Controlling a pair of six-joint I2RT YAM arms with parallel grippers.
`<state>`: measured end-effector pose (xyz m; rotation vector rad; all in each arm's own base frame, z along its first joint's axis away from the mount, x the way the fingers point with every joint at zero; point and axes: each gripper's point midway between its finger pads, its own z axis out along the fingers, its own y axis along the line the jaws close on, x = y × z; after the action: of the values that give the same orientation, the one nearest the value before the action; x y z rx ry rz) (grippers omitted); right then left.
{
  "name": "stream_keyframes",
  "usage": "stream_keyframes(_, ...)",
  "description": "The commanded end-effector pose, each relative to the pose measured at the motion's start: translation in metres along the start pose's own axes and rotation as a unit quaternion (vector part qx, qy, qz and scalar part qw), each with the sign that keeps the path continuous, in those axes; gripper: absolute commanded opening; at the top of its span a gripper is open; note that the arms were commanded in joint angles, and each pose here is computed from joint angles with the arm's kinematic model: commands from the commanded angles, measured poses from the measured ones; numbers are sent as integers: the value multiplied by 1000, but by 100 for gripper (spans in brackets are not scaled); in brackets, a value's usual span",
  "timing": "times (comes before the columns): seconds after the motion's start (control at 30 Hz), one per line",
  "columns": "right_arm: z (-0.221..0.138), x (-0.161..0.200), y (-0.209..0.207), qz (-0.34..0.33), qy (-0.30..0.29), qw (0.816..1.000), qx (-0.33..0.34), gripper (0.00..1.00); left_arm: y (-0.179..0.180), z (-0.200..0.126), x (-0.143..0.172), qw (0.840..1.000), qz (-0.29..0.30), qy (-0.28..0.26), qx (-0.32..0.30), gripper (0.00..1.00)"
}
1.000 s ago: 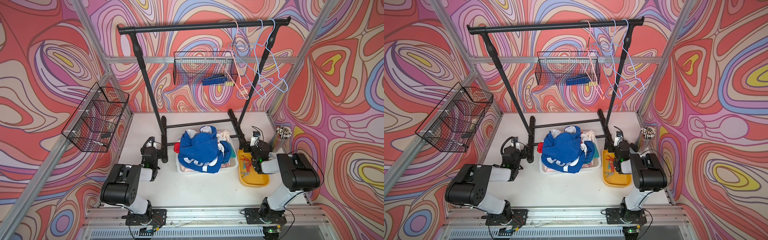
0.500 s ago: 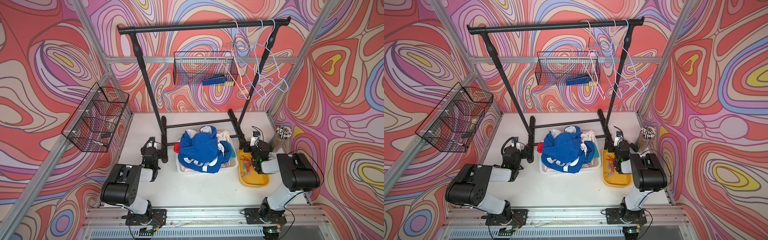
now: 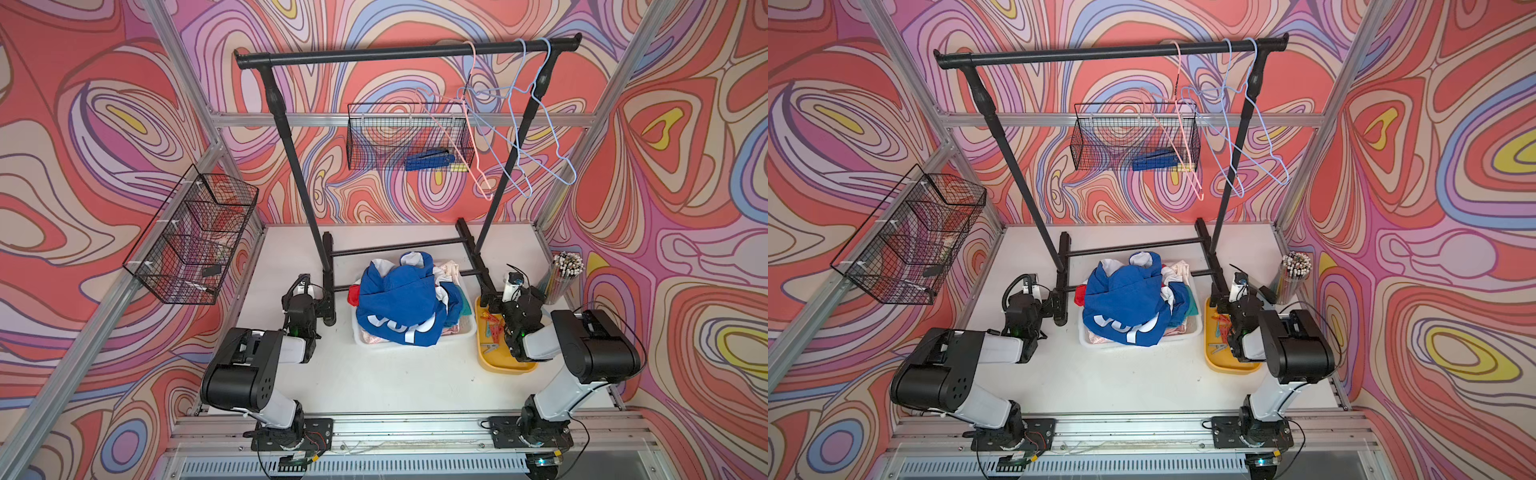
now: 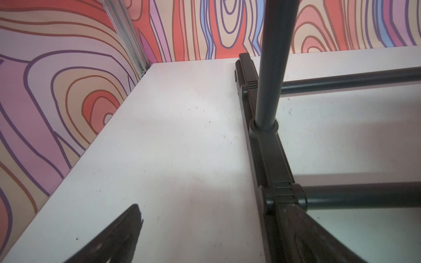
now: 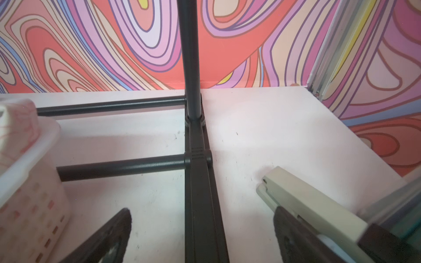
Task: Remove the clothespins securing jackets to the hanger
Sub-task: Reset both arms
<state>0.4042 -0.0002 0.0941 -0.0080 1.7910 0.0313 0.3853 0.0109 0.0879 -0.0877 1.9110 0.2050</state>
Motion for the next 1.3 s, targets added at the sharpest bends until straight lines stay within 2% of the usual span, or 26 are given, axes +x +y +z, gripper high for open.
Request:
stream_keyframes(0.0,21,-5,-15,15,34,999,38,98,1,0,-7,1000,2,-14,-3,100)
stream_keyframes(0.17,2,-13,-10,9,-24,999,30,98,1,0,-7,1000,1,-14,-3,100)
stream_keyframes(0.27,26,-4,-8,6,42,999,24,98,0,0,-7,1000,2,-14,-2,100)
stream_keyframes(0.33,17,-8,-1,2,13,1000,4,98,0,0,-7,1000,2,-14,-2,100)
stream_keyframes(0.4,19,-6,14,-14,25,999,-40,98,0,0,-7,1000,2,-14,-2,100)
stream_keyframes(0.93,20,-5,9,0,27,999,-38,98,1,0,-6,1000,1,-13,-3,100)
stream_keyframes(1.1,5,-11,8,-5,-12,999,-33,98,0,0,-7,1000,1,-14,-2,100)
stream_keyframes(1.27,21,-6,6,-3,27,999,-30,98,0,0,-7,1000,1,-14,-2,100)
